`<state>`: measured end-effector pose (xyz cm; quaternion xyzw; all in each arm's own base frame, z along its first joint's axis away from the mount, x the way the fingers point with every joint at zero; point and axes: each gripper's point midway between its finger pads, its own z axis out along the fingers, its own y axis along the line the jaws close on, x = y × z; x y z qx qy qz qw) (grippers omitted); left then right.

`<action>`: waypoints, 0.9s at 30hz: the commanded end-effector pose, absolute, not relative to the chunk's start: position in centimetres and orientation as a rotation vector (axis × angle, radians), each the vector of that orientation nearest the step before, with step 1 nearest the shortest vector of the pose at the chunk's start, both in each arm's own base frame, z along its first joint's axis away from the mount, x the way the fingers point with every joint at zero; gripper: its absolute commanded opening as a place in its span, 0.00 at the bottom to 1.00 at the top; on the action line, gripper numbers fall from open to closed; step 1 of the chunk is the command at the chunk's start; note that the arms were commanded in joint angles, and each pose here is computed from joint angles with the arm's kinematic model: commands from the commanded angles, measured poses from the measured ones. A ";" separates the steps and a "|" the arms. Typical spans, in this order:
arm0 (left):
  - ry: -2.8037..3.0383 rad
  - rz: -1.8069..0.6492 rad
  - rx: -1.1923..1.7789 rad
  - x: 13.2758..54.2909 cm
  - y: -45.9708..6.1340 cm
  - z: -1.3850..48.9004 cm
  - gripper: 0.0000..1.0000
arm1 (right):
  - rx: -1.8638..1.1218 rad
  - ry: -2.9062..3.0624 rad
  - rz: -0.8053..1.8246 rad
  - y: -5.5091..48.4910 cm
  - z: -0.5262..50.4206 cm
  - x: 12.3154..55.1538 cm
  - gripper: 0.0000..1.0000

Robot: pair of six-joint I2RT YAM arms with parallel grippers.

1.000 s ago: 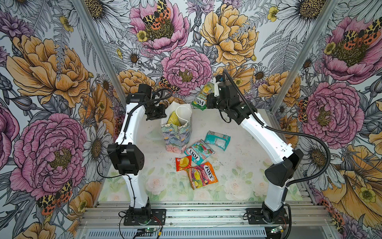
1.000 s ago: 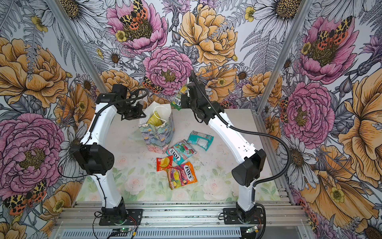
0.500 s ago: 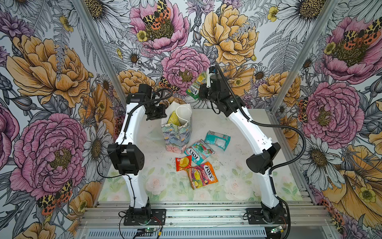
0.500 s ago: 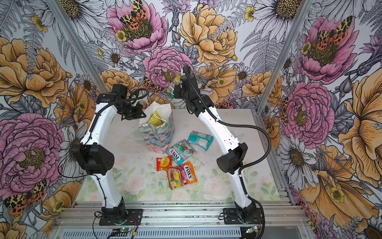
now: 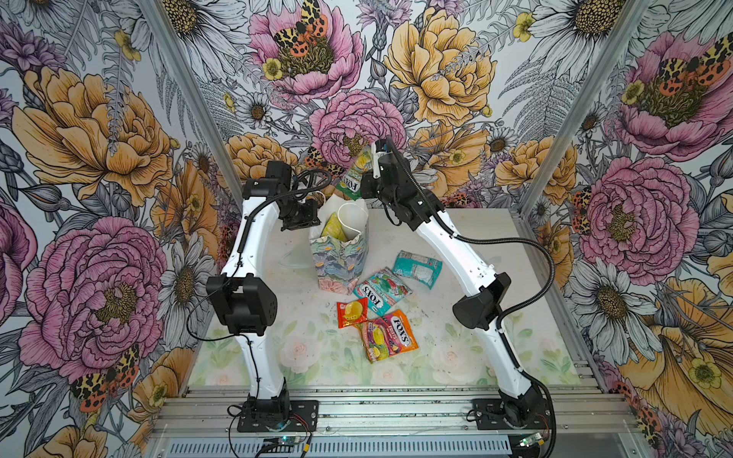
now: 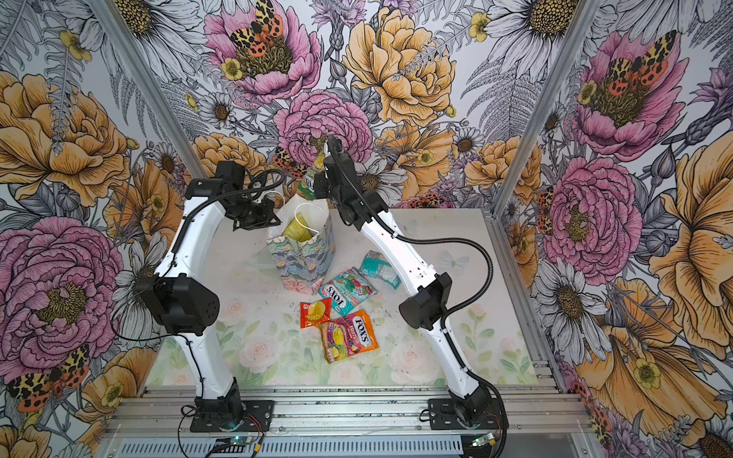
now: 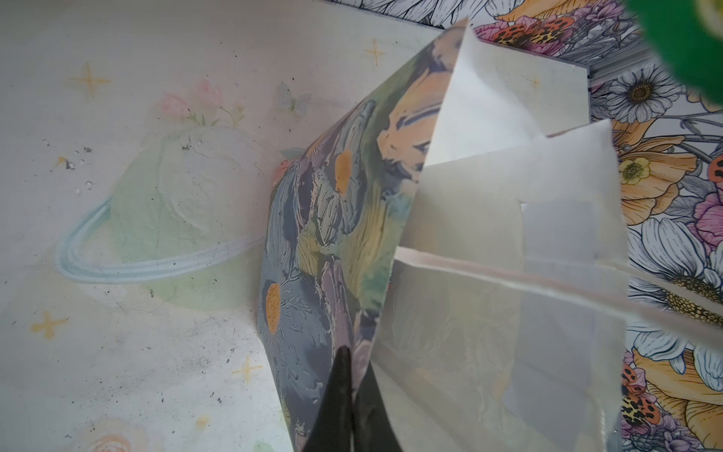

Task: Place the snacks into the paper bag
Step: Place the snack in the paper bag.

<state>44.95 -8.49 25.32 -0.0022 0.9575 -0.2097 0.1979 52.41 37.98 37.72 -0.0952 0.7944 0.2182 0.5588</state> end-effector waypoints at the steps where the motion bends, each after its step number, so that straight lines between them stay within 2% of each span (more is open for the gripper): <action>1: 2.648 -0.642 0.045 44.0 -9.6 26.8 0.00 | -0.254 1.793 0.574 39.3 40.1 51.7 0.00; 9: 2.650 -0.639 0.048 43.9 -9.7 26.8 0.00 | -0.332 1.826 0.599 42.1 38.4 50.0 0.00; 17: 2.644 -0.639 0.053 43.8 -9.8 27.1 0.00 | -0.339 1.815 0.603 43.0 37.5 50.5 0.00; 27: 2.642 -0.640 0.058 43.9 -9.9 27.1 0.00 | -0.276 1.707 0.595 41.7 40.2 52.2 0.00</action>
